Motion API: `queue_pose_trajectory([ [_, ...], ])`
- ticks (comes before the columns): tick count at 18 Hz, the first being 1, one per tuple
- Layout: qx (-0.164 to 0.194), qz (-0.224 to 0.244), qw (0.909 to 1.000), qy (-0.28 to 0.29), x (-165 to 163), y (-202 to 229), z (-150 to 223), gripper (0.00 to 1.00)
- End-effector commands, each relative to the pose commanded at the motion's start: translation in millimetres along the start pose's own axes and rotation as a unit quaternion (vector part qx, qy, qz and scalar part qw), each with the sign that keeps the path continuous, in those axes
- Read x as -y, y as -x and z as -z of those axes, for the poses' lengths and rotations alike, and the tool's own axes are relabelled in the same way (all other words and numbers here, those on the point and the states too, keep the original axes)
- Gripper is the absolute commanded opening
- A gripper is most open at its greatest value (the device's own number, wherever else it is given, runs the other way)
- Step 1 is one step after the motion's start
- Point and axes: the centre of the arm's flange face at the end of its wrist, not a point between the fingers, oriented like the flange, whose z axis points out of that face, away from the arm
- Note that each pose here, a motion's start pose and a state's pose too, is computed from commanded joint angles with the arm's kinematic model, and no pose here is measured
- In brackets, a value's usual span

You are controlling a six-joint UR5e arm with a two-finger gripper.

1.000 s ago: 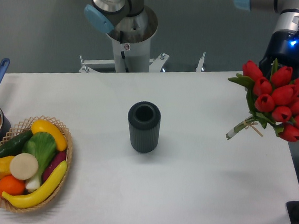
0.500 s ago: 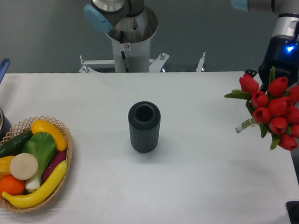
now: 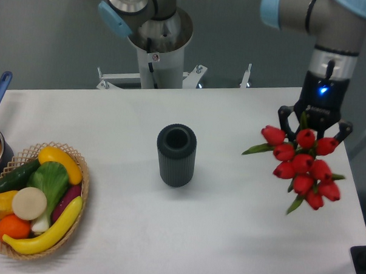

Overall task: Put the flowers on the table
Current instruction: 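Carry the red tulip bouquet down toward the table beside the grey cup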

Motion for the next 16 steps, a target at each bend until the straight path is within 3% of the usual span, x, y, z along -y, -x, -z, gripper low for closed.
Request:
queue_pose_trajectory([
  [5, -0.01, -0.043, 0.9946, 0.094, 12.7, -15.4, -52.2, 0.42],
  [10, -0.022, -0.076, 0.9812, 0.176, 24.5, -34.5, -103.2, 0.42],
  [16, -0.042, -0.089, 0.9766, 0.191, 30.4, -42.4, -144.3, 0.42],
])
